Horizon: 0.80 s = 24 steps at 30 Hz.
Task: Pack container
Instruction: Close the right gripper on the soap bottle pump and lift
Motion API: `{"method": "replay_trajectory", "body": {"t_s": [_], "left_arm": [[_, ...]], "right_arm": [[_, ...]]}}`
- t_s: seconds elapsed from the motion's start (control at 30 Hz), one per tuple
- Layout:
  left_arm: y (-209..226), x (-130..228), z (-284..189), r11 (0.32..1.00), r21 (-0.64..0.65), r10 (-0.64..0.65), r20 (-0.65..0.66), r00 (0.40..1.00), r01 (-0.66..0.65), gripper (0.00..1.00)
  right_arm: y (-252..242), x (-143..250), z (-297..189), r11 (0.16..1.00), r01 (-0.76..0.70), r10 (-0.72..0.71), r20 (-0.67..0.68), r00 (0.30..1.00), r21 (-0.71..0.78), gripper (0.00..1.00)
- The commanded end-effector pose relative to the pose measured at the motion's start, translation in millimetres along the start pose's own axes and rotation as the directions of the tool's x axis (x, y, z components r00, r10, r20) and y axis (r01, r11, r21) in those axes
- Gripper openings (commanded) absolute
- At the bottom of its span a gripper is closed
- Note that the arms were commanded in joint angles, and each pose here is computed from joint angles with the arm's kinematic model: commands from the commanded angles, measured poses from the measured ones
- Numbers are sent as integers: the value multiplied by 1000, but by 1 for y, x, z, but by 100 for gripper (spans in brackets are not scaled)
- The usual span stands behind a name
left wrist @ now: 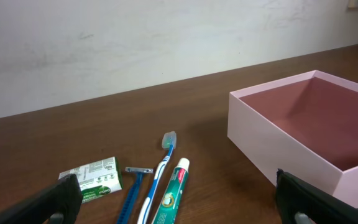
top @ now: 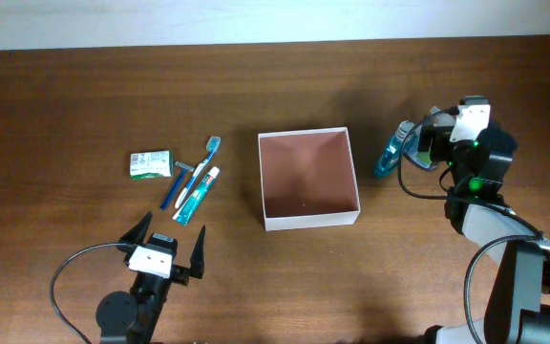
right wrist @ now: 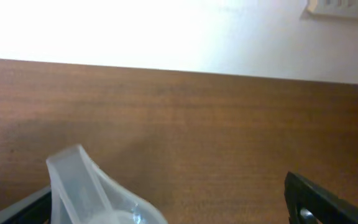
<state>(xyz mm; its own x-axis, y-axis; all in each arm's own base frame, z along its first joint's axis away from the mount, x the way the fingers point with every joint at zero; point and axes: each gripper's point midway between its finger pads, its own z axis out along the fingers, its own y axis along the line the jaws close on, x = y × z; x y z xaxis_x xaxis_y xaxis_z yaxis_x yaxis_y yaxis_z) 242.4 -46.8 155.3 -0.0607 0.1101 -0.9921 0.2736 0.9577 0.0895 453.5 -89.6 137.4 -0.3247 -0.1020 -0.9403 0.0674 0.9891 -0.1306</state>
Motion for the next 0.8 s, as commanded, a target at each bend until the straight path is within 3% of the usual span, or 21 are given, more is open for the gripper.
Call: {"method": "replay_trajectory", "body": {"t_s": [0.0,0.43,0.53,0.67,0.77], "left_arm": [[-2,0,0,1000,10,16,2,1000,-16,100],[-2,0,0,1000,10,16,2,1000,-16,100],[-2,0,0,1000,10,16,2,1000,-16,100],[-2,0,0,1000,10,16,2,1000,-16,100],[-2,0,0,1000,11,16,2,1000,-16,100]], "right_arm": [[3,-6,2,1000,-8,9,18,1000,-12,99],[9,-13,4,998,-47,50,57,997,-50,98],[9,-13,4,998,-47,50,57,997,-50,87],[9,-14,4,998,-46,49,60,997,-50,63],[8,-16,3,998,-45,49,66,997,-49,52]]}}
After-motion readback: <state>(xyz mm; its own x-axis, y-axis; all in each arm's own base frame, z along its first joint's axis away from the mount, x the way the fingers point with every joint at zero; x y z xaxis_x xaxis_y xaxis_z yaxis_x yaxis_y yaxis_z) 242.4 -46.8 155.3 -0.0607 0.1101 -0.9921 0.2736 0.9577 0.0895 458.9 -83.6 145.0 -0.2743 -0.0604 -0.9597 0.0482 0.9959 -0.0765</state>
